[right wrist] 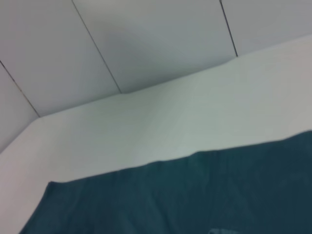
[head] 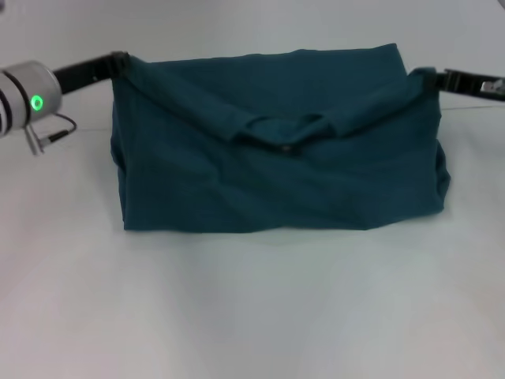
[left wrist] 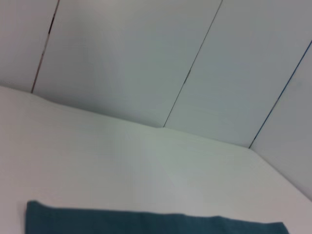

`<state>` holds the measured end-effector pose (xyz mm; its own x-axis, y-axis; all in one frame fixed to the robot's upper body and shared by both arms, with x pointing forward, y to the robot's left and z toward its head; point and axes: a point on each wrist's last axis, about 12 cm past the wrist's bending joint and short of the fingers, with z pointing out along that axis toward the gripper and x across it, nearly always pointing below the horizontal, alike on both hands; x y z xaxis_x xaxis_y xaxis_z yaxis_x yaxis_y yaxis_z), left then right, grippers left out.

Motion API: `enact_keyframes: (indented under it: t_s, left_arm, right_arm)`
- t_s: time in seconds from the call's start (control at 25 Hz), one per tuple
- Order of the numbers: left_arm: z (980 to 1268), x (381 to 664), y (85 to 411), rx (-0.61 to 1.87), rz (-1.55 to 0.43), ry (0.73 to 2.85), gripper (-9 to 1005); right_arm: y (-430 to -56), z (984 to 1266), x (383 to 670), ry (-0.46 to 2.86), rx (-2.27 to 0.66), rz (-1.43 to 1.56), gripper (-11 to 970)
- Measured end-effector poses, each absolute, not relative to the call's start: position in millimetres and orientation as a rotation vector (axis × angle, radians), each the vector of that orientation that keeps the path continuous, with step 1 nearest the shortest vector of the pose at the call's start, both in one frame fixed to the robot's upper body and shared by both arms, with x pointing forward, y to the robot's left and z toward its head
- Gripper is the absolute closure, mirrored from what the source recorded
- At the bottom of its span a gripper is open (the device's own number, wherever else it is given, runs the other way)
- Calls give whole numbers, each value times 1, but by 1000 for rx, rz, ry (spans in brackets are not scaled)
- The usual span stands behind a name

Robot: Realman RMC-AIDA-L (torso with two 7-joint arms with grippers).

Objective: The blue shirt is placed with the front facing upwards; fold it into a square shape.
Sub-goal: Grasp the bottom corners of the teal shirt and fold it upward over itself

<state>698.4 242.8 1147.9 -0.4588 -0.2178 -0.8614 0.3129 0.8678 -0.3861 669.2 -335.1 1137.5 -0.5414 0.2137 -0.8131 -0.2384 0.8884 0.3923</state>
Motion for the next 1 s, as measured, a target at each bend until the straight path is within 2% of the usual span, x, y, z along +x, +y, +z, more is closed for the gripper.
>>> enact_keyframes:
  t_s: [0.28, 0.96, 1.0]
  left_arm:
    - [1130, 691, 229, 93, -596, 1978, 946]
    - [1117, 683, 217, 173, -563, 1994, 887]
    - [1116, 682, 217, 177, -562, 1994, 883]
  right_arm:
    - [-325, 1119, 666, 2095, 2, 566, 926]
    - [-317, 1107, 665, 2116, 26, 538, 927]
    - [-316, 1106, 665, 2120, 22, 537, 903]
